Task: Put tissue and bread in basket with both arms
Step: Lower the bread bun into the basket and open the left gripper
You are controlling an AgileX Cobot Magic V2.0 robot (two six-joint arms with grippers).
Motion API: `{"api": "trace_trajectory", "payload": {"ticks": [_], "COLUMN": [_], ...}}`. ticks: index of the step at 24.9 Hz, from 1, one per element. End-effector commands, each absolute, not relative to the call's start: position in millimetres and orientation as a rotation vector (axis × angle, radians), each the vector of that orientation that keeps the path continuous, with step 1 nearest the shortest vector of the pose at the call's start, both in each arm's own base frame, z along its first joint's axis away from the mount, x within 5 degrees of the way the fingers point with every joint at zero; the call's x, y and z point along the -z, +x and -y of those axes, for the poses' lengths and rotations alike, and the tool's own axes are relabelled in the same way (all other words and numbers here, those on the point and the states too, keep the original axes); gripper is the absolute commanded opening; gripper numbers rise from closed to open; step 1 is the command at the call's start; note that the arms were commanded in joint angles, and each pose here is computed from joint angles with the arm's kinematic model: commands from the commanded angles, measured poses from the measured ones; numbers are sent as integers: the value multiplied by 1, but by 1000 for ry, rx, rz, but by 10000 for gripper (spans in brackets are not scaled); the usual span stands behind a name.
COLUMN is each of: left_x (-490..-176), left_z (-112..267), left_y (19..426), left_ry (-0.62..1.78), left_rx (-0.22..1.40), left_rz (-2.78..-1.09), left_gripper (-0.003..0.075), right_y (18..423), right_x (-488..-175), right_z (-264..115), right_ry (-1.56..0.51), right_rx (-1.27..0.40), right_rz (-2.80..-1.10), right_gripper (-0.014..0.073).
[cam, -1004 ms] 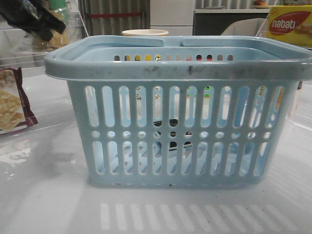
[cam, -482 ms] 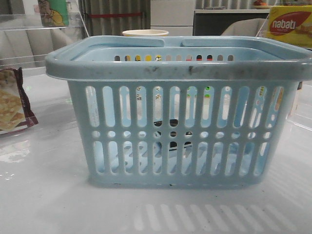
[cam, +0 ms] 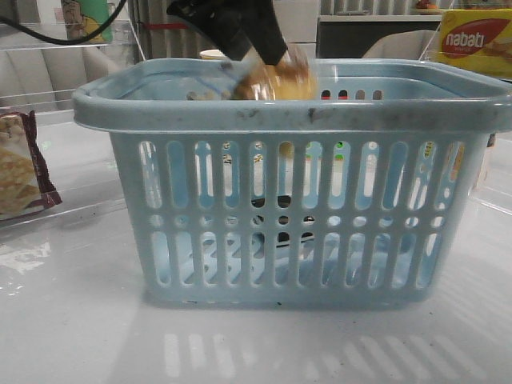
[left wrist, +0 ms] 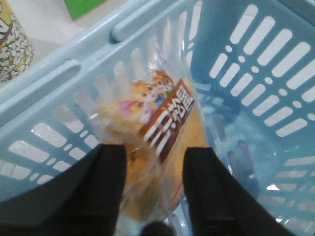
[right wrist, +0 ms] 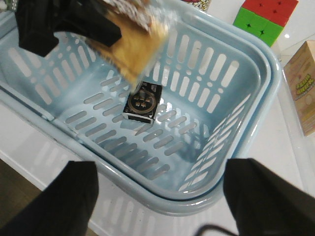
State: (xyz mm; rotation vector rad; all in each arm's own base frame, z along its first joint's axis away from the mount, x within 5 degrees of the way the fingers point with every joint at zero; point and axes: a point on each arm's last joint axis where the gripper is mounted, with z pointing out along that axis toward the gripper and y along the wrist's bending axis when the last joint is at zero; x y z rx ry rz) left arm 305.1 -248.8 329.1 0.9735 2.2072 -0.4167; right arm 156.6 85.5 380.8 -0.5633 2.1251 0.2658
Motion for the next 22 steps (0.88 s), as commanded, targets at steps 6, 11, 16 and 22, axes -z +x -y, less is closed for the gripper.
{"api": "trace_trajectory", "payload": {"ticks": [6, 11, 16, 22], "left_x": [-401, -413, -404, -375], "left_z": [219, 177, 130, 82], "left_y": [259, 204, 145, 88], "left_ry": [908, 885, 869, 773], "left_rx": [478, 488, 496, 507], "left_rz": [-2015, -1955, -1908, -1911], "left_gripper": [475, 475, 475, 475], "right_y": [156, 156, 156, 156], "right_x": [-396, -396, -396, -396], "right_z": [-84, -84, -84, -84], "right_ry": [-550, -550, -550, -550], "right_rx": [-266, -266, -266, -266], "right_rz": [-2019, -2019, -2019, -2020], "right_gripper": [623, 623, 623, 623]}}
